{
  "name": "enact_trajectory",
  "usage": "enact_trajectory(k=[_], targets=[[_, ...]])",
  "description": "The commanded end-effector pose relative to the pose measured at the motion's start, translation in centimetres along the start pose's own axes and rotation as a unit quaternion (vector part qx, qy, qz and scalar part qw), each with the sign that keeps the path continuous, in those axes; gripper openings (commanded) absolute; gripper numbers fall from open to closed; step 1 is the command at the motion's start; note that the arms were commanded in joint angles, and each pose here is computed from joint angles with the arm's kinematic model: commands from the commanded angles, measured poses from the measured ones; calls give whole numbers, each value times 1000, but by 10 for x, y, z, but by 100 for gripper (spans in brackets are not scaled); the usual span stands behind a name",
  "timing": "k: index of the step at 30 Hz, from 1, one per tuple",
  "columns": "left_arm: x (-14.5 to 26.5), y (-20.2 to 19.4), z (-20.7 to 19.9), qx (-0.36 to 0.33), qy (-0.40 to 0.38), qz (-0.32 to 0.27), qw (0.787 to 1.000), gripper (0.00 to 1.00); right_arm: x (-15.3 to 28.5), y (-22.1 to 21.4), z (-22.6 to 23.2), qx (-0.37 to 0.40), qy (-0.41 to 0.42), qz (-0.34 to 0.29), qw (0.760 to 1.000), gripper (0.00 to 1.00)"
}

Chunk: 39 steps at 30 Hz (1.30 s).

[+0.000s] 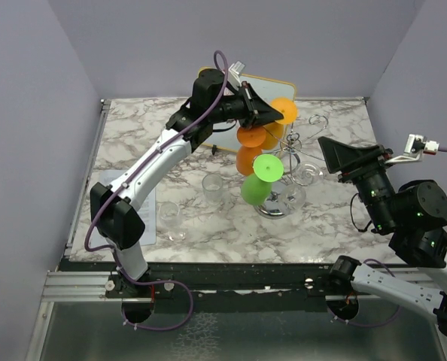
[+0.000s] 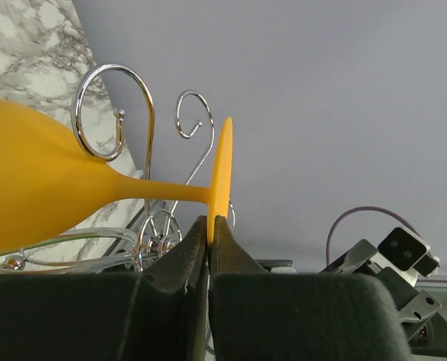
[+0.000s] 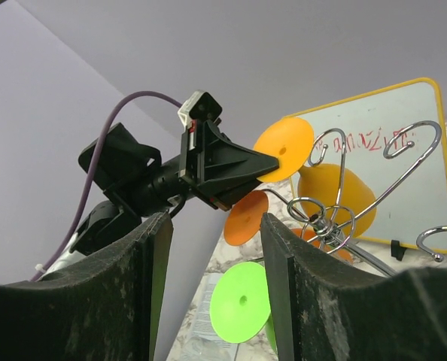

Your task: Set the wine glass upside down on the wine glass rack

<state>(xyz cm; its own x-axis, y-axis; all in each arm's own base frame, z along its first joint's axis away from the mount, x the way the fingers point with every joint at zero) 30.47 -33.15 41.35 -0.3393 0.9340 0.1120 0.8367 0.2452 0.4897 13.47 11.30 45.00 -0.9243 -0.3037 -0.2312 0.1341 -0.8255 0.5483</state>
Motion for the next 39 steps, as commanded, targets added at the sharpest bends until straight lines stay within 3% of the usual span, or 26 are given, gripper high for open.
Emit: enact_trajectory(k=[1, 11, 18, 33, 39], targets=[[-10, 2, -7, 0, -40, 0, 999, 0, -1, 0, -2, -7, -14, -5, 1000, 55], [-32, 14, -6, -21, -63, 3, 998, 0, -2, -1, -2, -6, -14, -6, 1000, 55], [-40, 25, 0, -41, -34, -17, 998, 0, -6, -7, -1, -1, -12, 7, 1000, 55], [-14, 41, 18, -57, 14, -41, 997, 0, -7, -10, -7, 4, -20, 3, 1000, 55], [-5, 39, 30, -67, 46, -37, 996, 13, -9, -13, -8, 1, -22, 4, 1000, 55]])
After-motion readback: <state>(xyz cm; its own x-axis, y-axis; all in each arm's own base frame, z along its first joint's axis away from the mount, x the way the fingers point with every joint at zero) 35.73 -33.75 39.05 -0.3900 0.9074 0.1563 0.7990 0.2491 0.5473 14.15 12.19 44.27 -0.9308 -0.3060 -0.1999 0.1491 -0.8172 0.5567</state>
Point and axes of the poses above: each gripper's point midway between its finger pads, its own x axis back along the fingers, its own z axis along the line the jaws close on, y = z × x, the point moved 7 cm from there along x, back along the fingers, and after that the axes turned 13 degrees about -x, right-handed, at the moved point
